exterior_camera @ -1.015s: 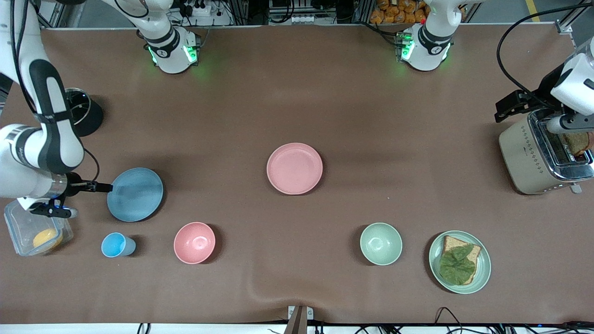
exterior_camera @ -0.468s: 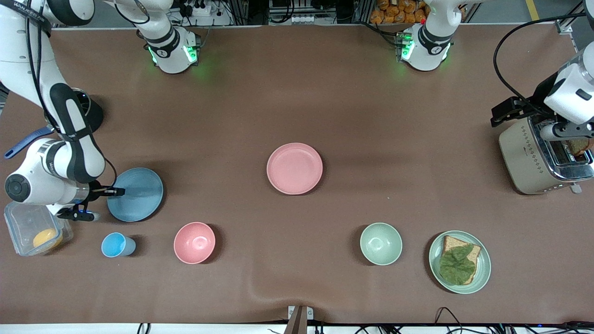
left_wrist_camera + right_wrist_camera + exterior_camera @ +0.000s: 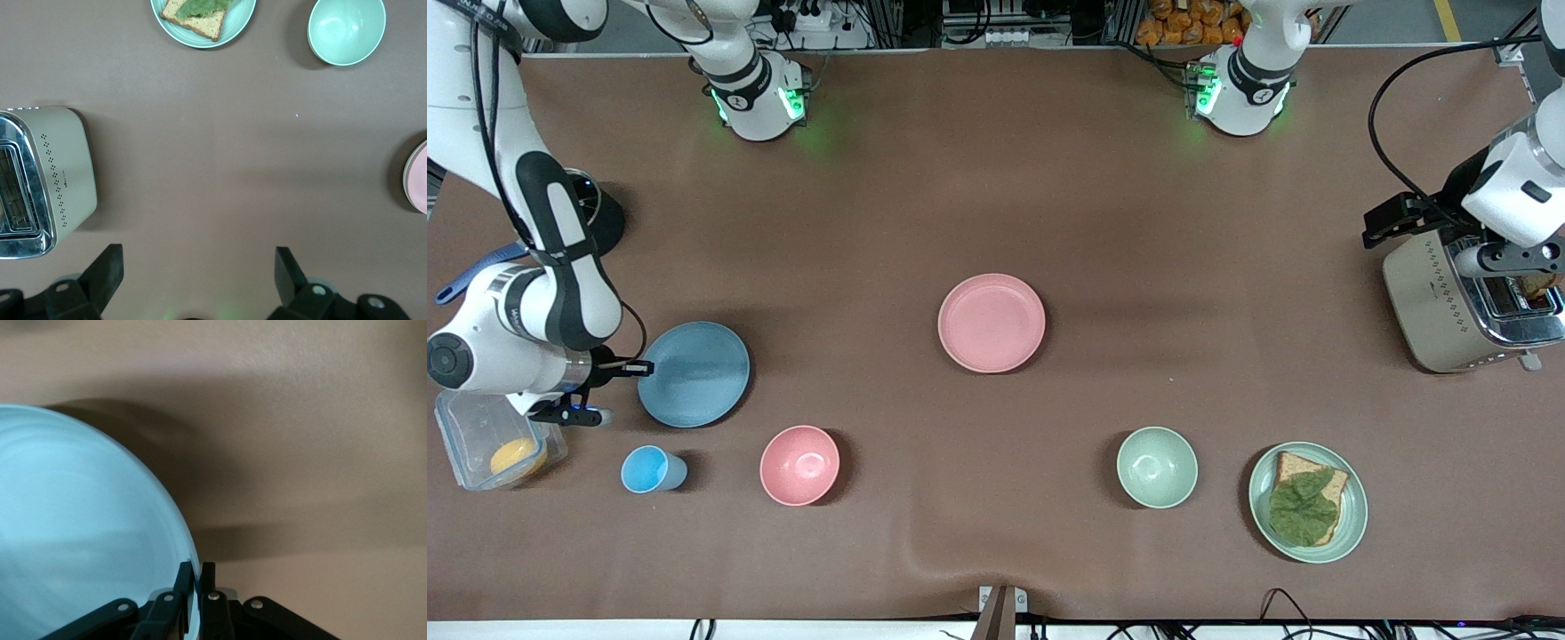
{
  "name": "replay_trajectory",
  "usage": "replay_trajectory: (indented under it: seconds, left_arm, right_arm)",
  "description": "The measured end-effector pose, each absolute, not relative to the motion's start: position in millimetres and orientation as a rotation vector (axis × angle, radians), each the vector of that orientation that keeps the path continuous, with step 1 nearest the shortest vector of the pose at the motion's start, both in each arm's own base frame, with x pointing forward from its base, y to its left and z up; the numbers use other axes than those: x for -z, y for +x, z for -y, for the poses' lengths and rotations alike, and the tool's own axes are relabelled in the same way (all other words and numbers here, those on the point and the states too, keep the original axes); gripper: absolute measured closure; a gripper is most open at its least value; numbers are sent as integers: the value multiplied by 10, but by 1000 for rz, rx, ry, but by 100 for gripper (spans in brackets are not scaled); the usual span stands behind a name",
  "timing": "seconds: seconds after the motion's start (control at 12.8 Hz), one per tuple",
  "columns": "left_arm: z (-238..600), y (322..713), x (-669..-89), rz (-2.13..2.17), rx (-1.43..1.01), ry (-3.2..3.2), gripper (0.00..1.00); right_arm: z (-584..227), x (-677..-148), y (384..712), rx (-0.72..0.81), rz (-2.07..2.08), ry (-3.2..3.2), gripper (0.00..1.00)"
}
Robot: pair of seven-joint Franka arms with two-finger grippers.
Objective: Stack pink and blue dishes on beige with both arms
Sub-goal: 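Carry the blue plate with the right gripper onto the pink plate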
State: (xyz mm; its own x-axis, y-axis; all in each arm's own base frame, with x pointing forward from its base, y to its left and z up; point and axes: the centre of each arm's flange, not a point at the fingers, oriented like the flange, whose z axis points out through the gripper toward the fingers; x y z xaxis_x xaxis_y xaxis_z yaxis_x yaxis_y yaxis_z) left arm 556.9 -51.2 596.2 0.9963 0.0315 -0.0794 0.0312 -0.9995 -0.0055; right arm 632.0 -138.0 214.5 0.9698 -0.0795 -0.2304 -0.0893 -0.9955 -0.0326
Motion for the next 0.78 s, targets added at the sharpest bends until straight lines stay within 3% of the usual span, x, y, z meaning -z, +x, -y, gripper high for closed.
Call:
replay_trajectory:
  seconds: [0.39, 0.78]
  left_arm:
    - [501, 5577, -5946, 52, -128, -3135, 0]
    - [486, 5605, -5881, 56, -141, -3135, 0]
  right_arm:
    - [983, -2947, 6359, -350, -39, -3082, 96]
    - [107, -3218, 6392, -364, -51, -3090, 96]
